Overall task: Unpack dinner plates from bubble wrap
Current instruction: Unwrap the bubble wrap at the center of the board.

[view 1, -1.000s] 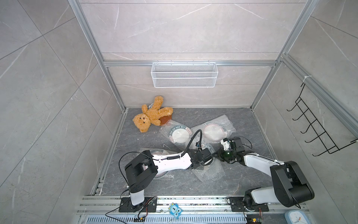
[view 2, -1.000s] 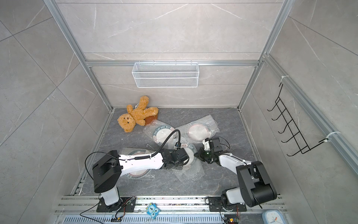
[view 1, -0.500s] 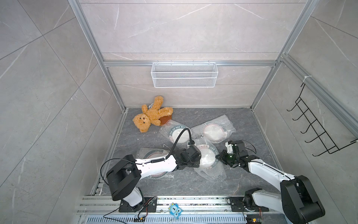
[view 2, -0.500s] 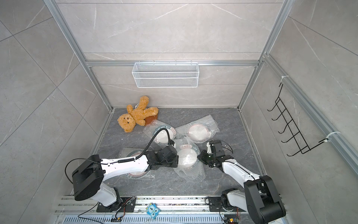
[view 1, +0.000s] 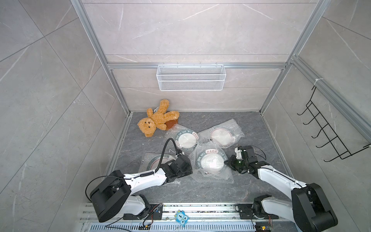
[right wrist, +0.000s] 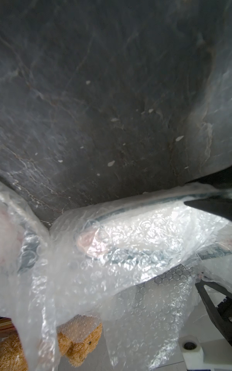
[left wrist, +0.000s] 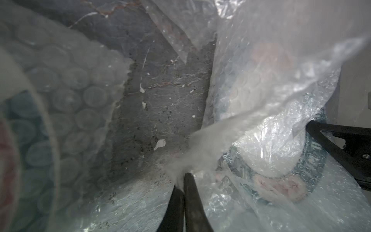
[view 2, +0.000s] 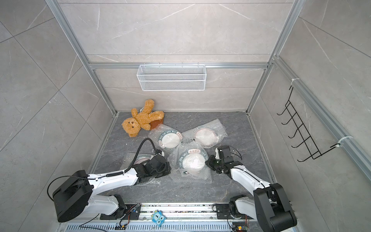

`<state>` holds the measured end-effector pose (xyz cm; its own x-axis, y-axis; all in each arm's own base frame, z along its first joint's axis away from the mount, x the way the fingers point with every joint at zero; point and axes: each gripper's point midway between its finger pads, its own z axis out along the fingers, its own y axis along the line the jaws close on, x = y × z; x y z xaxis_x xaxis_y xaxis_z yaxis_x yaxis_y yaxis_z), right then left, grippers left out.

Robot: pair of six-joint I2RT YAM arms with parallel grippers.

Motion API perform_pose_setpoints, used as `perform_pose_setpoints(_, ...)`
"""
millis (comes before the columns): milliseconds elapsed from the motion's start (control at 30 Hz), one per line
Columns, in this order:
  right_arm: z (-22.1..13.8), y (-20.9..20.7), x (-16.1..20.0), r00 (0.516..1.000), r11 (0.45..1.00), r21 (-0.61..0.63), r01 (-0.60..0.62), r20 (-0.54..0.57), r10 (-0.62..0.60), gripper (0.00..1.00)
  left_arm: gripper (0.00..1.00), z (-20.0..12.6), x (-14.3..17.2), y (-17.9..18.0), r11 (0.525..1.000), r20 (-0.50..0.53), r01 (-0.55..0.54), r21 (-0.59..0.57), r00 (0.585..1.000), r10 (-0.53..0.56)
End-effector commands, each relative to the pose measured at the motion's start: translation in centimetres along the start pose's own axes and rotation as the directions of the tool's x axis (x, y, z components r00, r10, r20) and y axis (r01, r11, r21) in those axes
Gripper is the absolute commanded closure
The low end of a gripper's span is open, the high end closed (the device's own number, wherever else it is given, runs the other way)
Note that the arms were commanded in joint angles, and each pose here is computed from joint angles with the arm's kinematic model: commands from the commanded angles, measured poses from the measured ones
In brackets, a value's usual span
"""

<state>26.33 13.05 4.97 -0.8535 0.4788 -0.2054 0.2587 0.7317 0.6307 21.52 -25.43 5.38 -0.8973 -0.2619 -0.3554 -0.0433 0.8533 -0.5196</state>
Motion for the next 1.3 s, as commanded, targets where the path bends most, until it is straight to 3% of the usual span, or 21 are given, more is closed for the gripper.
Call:
perform_pose_setpoints(0,-0.2,-4.0,0.0,0.999,0.985,0.172,-0.029,0.037,0.023,1.0,0.98,-0.4,-1.0,2.0,0.996,0.039,0.067,-0.063,0.997,-0.065)
perform_pose_setpoints(33,-0.3,-3.6,-0.1,0.999,0.988,0.155,-0.022,0.037,0.016,1.0,0.95,-0.3,-1.0,2.1,0.995,0.036,0.07,-0.067,0.997,-0.068)
perform_pose_setpoints(200,-1.1,-1.5,-0.7,0.999,0.996,0.092,0.014,0.038,-0.018,1.0,0.45,-1.8,-2.1,3.7,0.989,0.065,0.113,-0.097,0.992,-0.106)
perform_pose_setpoints(267,-1.3,-1.2,-0.8,0.999,0.996,0.09,0.02,0.034,-0.023,1.0,0.3,-3.6,-3.3,4.3,0.986,0.1,0.125,-0.109,0.988,-0.114)
perform_pose_setpoints(400,-1.3,-0.7,-1.0,0.999,0.996,0.081,0.027,0.027,-0.03,1.0,0.13,-7.9,-6.1,3.4,0.996,0.171,0.081,-0.048,0.983,-0.072)
perform_pose_setpoints(567,-2.2,-0.6,-1.8,0.998,0.992,0.12,0.03,0.057,-0.037,1.0,0.1,-11.4,-8.0,-2.8,0.987,0.157,-0.122,0.1,0.982,0.106)
perform_pose_setpoints(700,-3.6,0.0,-2.7,0.995,0.989,0.143,0.029,0.095,-0.043,1.0,0.11,-10.4,-7.2,-8.9,0.942,0.069,-0.209,0.263,0.978,0.197)
perform_pose_setpoints(800,-4.5,0.3,-3.1,0.992,0.987,0.156,0.024,0.115,-0.043,1.0,0.11,-8.4,-5.9,-11.9,0.922,0.03,-0.258,0.289,0.965,0.26)
perform_pose_setpoints(933,-5.0,0.9,-3.0,0.993,0.99,0.14,0.023,0.108,-0.039,1.0,0.11,-4.5,-4.1,-13.7,0.915,-0.069,-0.18,0.361,0.973,0.219)
perform_pose_setpoints(1100,-6.4,2.1,-2.8,0.993,0.994,0.108,0.031,0.11,-0.043,1.0,0.1,-0.4,-3.5,-12.0,0.933,-0.138,-0.064,0.355,0.983,0.12)
perform_pose_setpoints(1267,-6.8,3.6,-2.3,0.997,0.998,0.054,0.04,0.066,-0.043,1.0,0.09,1.2,-4.2,-10.6,0.926,-0.177,0.021,0.378,0.983,0.05)
